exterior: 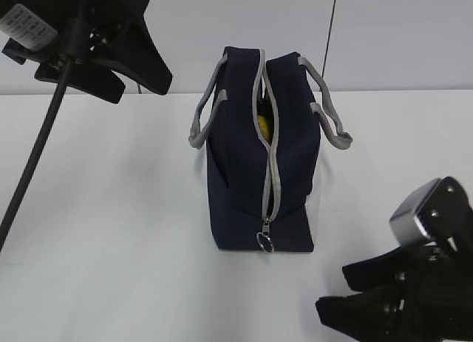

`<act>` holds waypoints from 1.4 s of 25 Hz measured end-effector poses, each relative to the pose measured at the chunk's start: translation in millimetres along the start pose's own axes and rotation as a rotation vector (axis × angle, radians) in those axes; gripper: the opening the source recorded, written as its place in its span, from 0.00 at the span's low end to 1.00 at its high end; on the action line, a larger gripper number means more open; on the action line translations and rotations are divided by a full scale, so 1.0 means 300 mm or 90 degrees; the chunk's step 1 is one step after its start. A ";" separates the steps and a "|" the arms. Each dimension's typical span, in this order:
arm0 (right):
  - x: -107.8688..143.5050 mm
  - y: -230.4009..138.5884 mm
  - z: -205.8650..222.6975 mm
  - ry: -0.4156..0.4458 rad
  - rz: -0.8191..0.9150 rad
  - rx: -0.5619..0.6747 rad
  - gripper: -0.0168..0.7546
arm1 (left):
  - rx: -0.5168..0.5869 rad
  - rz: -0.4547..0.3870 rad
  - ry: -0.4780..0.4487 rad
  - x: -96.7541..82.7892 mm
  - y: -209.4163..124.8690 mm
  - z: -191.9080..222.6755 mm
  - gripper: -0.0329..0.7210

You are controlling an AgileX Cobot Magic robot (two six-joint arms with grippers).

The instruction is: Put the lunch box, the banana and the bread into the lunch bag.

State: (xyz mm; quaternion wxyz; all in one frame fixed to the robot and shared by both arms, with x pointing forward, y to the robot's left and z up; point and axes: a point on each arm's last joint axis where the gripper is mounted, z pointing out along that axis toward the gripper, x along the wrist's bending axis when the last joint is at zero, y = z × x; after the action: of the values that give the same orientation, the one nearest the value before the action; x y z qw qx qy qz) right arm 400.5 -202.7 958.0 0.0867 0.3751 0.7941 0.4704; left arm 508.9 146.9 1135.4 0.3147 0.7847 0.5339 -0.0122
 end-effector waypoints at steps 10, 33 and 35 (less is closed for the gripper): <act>-0.003 -0.048 0.168 0.222 0.051 0.046 0.67 | 0.005 0.003 0.005 0.003 -0.002 0.000 0.69; -0.151 0.033 0.318 0.119 -0.114 0.071 0.48 | 0.011 0.013 0.023 0.011 -0.005 0.000 0.68; -0.158 0.038 0.320 0.109 -0.119 0.073 0.47 | 0.011 0.013 0.023 0.011 -0.005 0.000 0.68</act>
State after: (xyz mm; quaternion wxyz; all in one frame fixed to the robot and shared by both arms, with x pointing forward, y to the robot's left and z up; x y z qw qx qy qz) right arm 486.9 -166.1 905.0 0.0402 0.2625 0.8557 0.4441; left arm 509.1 150.0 1133.6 0.2981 0.7929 0.5315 0.0007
